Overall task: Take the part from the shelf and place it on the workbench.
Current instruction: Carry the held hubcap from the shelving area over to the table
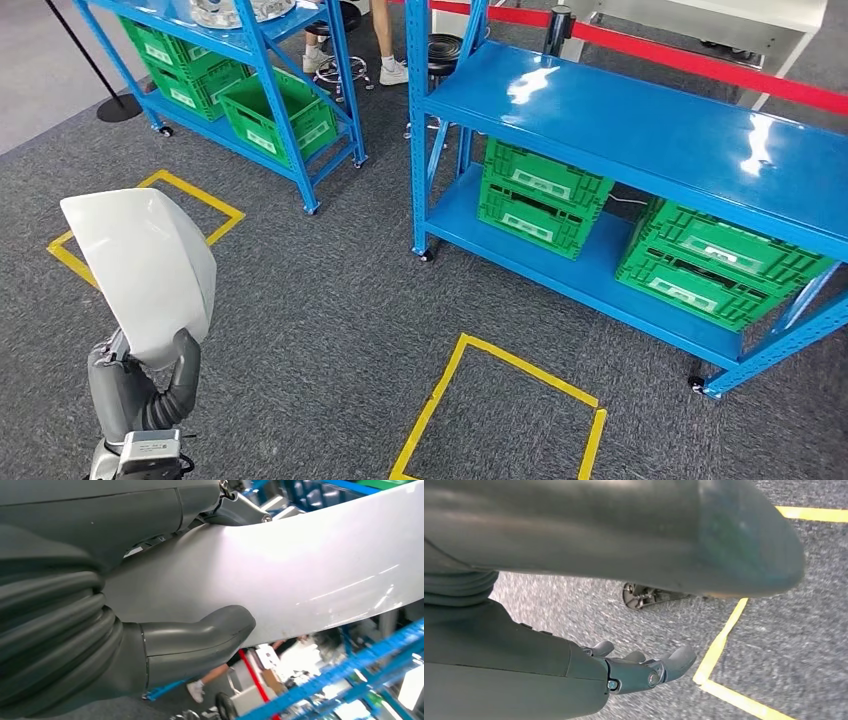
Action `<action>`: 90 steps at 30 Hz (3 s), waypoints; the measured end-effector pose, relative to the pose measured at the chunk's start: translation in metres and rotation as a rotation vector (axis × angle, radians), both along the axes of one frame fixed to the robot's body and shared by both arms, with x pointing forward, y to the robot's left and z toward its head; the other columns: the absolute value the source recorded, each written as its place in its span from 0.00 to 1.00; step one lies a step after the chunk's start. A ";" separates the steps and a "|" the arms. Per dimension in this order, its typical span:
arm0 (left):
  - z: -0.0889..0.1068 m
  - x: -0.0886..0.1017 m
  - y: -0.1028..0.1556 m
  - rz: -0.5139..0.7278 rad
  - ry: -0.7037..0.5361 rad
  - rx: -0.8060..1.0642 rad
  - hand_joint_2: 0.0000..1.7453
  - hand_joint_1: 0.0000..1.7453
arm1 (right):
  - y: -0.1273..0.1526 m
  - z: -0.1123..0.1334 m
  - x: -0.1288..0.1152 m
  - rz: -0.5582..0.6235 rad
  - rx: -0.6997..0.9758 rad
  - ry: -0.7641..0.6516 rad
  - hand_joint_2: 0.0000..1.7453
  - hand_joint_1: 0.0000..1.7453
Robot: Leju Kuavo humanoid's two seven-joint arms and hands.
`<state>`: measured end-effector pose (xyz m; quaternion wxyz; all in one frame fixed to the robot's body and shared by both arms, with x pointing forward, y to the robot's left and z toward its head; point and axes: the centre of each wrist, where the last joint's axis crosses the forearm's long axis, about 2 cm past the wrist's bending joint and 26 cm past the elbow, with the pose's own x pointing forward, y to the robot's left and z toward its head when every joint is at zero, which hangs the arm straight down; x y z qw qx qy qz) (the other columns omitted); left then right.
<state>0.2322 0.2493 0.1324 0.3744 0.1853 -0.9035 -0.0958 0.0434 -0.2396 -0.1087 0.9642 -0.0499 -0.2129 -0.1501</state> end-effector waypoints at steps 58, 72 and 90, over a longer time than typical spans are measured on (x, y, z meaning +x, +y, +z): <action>-0.020 -0.001 0.009 0.098 0.128 -0.027 1.00 1.00 | -0.002 -0.001 -0.004 0.043 -0.003 0.091 0.00 0.00; -0.015 0.010 -0.010 0.091 0.126 -0.054 1.00 1.00 | -0.003 -0.001 -0.004 0.047 -0.025 0.013 0.00 0.00; -0.026 -0.012 0.009 0.135 0.148 -0.071 1.00 1.00 | -0.012 -0.001 -0.002 0.114 -0.021 0.094 0.00 0.00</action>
